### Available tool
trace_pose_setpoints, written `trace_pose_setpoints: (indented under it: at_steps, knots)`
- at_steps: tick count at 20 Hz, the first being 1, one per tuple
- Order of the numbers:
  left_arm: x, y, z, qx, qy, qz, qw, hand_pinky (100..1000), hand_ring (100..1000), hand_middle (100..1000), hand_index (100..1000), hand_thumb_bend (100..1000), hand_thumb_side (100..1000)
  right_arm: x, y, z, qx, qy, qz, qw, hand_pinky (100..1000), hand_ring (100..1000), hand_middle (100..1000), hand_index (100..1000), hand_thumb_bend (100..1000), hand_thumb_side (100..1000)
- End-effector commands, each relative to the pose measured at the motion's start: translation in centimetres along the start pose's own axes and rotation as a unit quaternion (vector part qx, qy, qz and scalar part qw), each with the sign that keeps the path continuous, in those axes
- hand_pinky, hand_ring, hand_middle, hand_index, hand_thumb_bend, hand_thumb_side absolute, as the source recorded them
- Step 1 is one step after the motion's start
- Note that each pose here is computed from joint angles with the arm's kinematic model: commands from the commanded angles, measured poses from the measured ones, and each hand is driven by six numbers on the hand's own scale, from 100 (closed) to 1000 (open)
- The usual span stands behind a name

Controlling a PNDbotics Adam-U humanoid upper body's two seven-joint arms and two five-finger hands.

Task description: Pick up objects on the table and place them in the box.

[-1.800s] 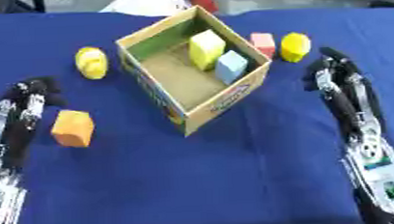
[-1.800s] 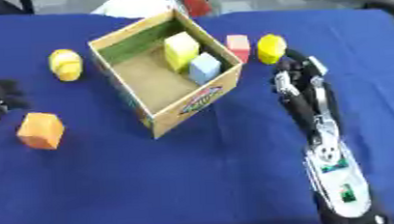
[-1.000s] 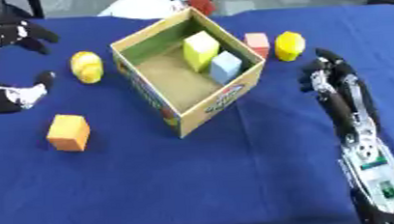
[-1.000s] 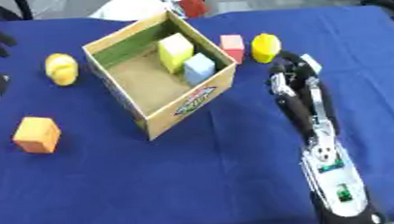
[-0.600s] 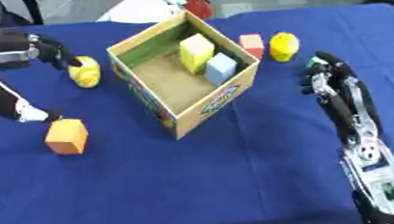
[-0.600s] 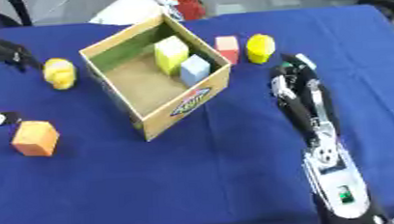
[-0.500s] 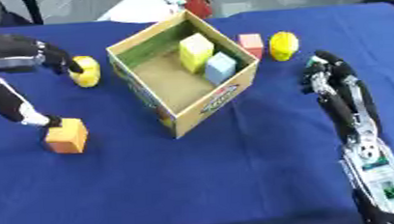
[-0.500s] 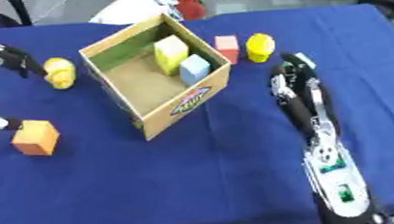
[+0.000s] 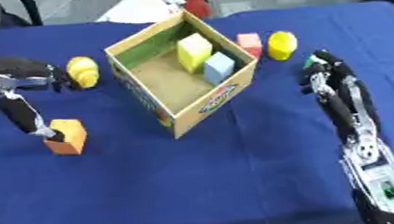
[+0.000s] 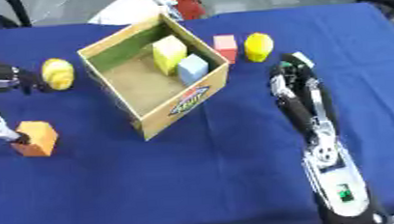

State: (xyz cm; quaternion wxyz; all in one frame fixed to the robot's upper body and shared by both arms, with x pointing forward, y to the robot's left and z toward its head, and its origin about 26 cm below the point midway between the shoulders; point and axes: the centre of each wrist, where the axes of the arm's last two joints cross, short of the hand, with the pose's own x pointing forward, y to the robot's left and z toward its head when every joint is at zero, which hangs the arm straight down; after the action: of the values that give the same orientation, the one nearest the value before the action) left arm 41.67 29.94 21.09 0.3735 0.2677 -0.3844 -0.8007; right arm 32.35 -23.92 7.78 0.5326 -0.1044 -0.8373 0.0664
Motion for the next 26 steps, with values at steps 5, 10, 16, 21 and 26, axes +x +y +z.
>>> trace_pose_setpoints:
  at_steps: [5, 10, 16, 21, 26]
  knots:
    - [-0.9, -0.4, 0.4, -0.043, -0.044, -0.03, 0.998, 818, 786, 831, 930, 600, 484, 0.5, -0.5, -0.3, 0.0, -0.012, 0.006, 1.0, 562, 600, 607, 876, 100, 632]
    - [-0.9, -1.2, 0.5, -0.055, -0.052, -0.039, 0.996, 816, 786, 831, 924, 619, 485, 0.4, -0.5, -0.3, 0.0, -0.011, 0.006, 1.0, 562, 600, 607, 876, 100, 633]
    - [-1.2, -2.2, 0.8, -0.056, -0.069, -0.024, 0.996, 815, 777, 822, 917, 605, 541, 0.4, -0.5, -0.3, 0.001, -0.011, 0.005, 1.0, 562, 600, 607, 876, 100, 633]
    - [-1.0, -2.7, 1.2, -0.061, -0.076, -0.023, 0.995, 778, 710, 740, 863, 563, 499, 0.4, -0.4, -0.3, 0.002, -0.011, 0.005, 1.0, 562, 600, 606, 876, 100, 634]
    - [-0.8, -3.4, 1.5, -0.072, -0.072, -0.025, 0.995, 707, 586, 598, 747, 524, 444, 0.4, -0.5, -0.3, 0.002, -0.011, 0.005, 1.0, 563, 600, 606, 876, 100, 634]
